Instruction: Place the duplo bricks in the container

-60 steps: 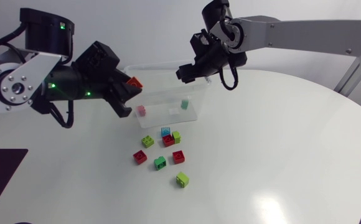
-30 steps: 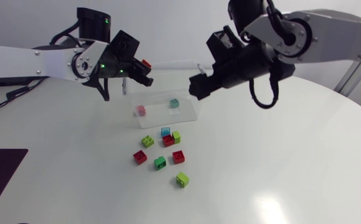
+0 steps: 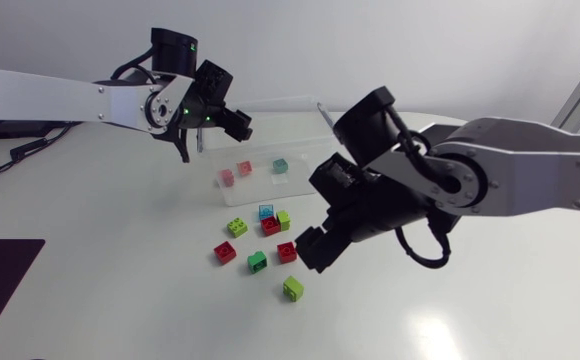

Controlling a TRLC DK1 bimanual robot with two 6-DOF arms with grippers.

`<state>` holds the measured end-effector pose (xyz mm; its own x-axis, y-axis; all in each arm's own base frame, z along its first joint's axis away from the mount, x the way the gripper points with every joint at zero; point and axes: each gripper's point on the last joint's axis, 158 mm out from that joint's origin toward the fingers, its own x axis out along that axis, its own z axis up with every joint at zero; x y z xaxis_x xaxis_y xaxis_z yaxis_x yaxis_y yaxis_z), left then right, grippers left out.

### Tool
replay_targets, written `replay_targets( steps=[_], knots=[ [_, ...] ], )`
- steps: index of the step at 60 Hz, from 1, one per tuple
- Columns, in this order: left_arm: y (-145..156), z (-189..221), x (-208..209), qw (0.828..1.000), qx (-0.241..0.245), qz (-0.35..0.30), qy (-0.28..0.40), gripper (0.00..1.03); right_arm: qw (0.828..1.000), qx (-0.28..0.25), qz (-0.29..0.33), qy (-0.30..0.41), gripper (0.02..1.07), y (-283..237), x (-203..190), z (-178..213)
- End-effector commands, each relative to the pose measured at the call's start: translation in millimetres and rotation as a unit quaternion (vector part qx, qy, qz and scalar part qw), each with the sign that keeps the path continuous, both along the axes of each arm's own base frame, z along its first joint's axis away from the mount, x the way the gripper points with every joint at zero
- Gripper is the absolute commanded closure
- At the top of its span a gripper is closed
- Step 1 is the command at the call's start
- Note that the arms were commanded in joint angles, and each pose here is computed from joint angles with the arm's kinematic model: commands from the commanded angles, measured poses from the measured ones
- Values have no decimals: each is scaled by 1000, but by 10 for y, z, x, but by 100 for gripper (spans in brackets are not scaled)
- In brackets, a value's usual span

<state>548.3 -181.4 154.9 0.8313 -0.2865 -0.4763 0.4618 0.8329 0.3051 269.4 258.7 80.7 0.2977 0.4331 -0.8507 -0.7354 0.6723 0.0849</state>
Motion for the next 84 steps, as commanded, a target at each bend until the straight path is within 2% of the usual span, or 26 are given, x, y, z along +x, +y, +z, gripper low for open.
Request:
replay_targets(
  steps=[1, 11, 16, 27, 38, 47, 56, 71, 77, 84],
  knots=[
    [146, 394, -25, 999, -20, 18, -29, 10, 999, -31, 14, 41, 17, -17, -210, -303],
    [298, 659, -494, 1000, -11, 14, -16, 8, 995, -64, 33, 73, 18, 18, -378, -556],
    [347, 647, -762, 1000, 2, 3, 11, 8, 993, -81, 41, 81, 18, 52, -428, -673],
    [430, 576, -1314, 998, 24, -29, 50, 8, 989, -106, 47, 91, 27, 116, -433, -848],
    [463, 145, -1874, 989, 67, -73, 106, 8, 988, -116, 45, 87, 43, 198, -350, -910],
    [465, -349, -2181, 977, 102, -107, 155, 8, 987, -129, 44, 88, 45, 209, -312, -976],
    [420, -652, -2336, 966, 118, -129, 189, 8, 984, -140, 43, 100, 45, 207, -306, -1018],
    [264, -1022, -2490, 948, 135, -160, 239, 9, 980, -158, 39, 119, 53, 178, -317, -1128],
    [226, -1142, -2530, 942, 140, -167, 257, 9, 977, -166, 40, 127, 58, 161, -340, -1195],
    [188, -1281, -2559, 934, 147, -174, 274, 9, 977, -167, 38, 129, 69, 145, -332, -1211]
  ],
)
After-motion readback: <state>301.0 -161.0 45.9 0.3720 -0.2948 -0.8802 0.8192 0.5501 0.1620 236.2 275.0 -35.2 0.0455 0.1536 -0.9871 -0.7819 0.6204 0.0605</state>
